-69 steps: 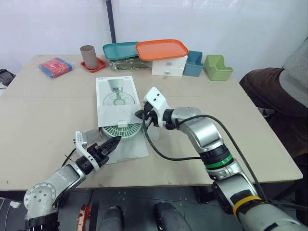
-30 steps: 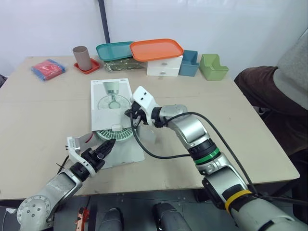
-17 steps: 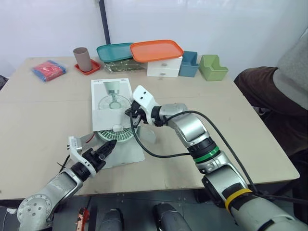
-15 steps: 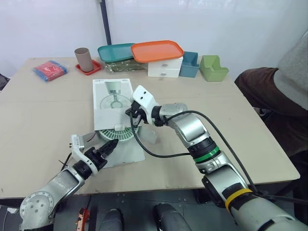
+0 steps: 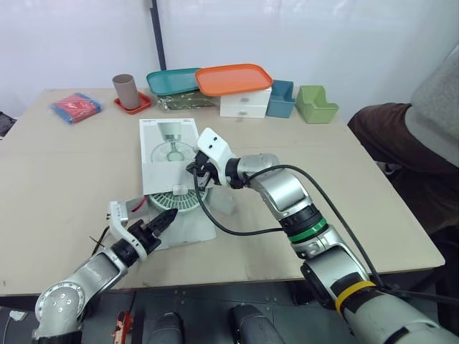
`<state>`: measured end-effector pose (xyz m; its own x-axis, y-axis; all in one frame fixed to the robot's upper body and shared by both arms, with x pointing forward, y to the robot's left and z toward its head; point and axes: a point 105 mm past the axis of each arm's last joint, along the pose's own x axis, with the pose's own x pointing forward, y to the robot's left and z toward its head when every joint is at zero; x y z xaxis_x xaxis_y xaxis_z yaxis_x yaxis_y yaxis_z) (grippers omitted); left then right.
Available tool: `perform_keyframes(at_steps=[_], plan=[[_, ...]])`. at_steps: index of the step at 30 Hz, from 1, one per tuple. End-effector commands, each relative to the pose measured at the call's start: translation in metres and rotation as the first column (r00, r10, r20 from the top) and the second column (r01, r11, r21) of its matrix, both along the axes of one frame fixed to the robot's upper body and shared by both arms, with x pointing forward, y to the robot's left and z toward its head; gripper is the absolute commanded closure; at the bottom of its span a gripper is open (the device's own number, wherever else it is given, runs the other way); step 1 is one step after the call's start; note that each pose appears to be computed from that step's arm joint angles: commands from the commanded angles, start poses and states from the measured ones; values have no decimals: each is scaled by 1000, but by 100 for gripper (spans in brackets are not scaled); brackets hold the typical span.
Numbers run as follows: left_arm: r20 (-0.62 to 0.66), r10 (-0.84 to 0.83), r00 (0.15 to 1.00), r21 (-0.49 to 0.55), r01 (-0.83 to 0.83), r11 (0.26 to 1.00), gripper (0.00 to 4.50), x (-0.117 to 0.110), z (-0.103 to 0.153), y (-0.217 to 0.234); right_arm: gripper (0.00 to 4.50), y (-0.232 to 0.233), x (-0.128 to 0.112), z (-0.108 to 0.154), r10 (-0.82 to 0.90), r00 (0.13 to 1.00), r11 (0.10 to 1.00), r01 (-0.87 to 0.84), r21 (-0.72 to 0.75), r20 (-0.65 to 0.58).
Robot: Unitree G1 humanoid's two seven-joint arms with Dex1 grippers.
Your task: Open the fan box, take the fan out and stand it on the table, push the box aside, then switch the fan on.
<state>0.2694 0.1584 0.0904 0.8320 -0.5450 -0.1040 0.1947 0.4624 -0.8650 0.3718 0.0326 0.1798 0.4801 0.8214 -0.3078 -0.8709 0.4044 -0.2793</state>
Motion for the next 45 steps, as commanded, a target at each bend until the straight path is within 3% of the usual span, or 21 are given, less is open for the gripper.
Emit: perform_keyframes(at_steps=[1,5,6,7,11,15,20,25,29,34,45], plan=[[-219,45,975,122,-18,992,328,-32,-54,23,450,5,-3,13,23,999,999,-24,21,46],[-204,62,977,120,-38,992,328,-31,-54,27,450,8,-4,13,33,999,999,-35,26,41],[-194,71,978,129,-46,991,290,-28,-53,28,450,8,-4,12,34,999,999,-35,25,41],[-166,69,984,118,-50,992,290,-25,-48,28,450,9,-5,12,36,999,999,-37,25,39],[-18,70,997,57,-69,996,156,-17,-17,29,450,9,-5,11,37,999,999,-38,25,39],[65,71,995,72,-75,995,8,-14,2,34,450,8,-5,10,33,999,999,-34,25,38],[174,13,985,82,-28,996,3,-20,30,35,450,9,-5,11,35,999,999,-36,29,37],[202,-22,979,125,-4,992,3,-28,38,39,450,10,-6,11,35,999,999,-36,31,36],[304,-119,945,169,69,983,3,-52,70,52,450,11,-8,12,39,999,998,-41,51,26],[241,-140,961,284,68,956,3,-54,54,73,450,11,-10,14,43,999,997,-44,56,29],[237,-113,965,350,23,936,3,-31,32,84,450,-3,-8,19,3,999,998,-5,63,37]])
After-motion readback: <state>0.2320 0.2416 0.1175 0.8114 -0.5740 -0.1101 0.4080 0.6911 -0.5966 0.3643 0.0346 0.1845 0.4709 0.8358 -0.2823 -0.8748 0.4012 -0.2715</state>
